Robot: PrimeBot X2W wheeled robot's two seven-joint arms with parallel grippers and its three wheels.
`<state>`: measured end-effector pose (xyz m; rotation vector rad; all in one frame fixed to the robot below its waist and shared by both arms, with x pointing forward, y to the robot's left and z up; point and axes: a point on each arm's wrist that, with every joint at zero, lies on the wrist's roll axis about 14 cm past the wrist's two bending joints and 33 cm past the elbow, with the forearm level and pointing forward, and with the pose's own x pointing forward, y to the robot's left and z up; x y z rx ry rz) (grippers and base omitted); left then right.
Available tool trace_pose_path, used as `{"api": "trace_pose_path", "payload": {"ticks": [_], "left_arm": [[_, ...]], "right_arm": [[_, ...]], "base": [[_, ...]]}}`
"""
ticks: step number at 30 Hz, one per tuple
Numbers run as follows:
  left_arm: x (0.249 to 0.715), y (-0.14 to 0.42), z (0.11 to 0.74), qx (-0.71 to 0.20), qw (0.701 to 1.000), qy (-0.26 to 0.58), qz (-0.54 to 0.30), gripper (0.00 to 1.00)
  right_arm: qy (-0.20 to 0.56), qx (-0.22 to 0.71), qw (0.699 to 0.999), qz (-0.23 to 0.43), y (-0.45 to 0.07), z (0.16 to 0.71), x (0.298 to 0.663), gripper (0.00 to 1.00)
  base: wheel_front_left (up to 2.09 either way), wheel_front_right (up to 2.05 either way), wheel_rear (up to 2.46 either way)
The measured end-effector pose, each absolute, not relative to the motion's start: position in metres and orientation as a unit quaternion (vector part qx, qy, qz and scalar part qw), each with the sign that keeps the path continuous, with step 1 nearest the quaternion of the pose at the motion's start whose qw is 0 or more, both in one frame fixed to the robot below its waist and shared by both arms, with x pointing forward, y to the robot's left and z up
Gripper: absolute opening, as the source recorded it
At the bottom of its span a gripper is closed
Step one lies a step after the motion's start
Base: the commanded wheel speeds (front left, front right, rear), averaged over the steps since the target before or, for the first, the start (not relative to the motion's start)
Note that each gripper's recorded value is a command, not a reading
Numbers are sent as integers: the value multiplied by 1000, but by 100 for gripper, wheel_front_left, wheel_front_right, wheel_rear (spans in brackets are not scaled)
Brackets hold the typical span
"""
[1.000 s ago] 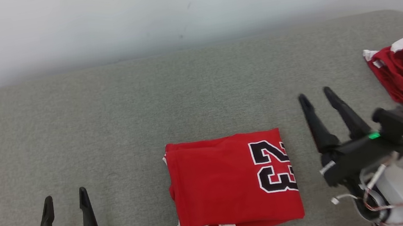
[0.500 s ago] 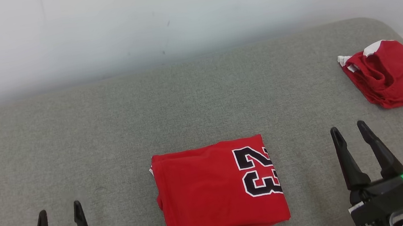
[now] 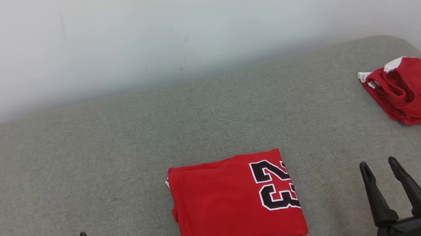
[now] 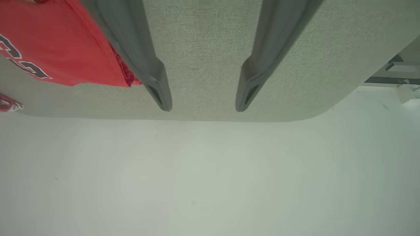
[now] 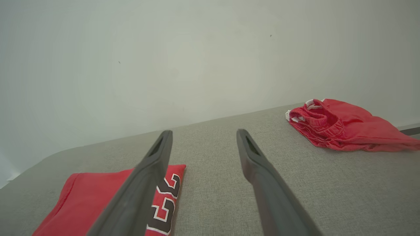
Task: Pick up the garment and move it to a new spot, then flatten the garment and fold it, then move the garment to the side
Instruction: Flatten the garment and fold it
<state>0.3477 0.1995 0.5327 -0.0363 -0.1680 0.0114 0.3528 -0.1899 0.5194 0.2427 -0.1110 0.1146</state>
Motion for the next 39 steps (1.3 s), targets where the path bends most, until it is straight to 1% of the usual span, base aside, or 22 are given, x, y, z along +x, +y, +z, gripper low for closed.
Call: {"api": "trace_pose_path", "payload": {"ticks": [15,39], "left_arm": [[327,219,522,-20,997,-68,27,100],[330,213,519,-21,998,-64,14,100]], "right_arm": [[-41,110,990,81,-174,512,357,100],[-25,107,990,88,-169,502,357,100]], "base": [[0,0,0],[0,0,0]]}}
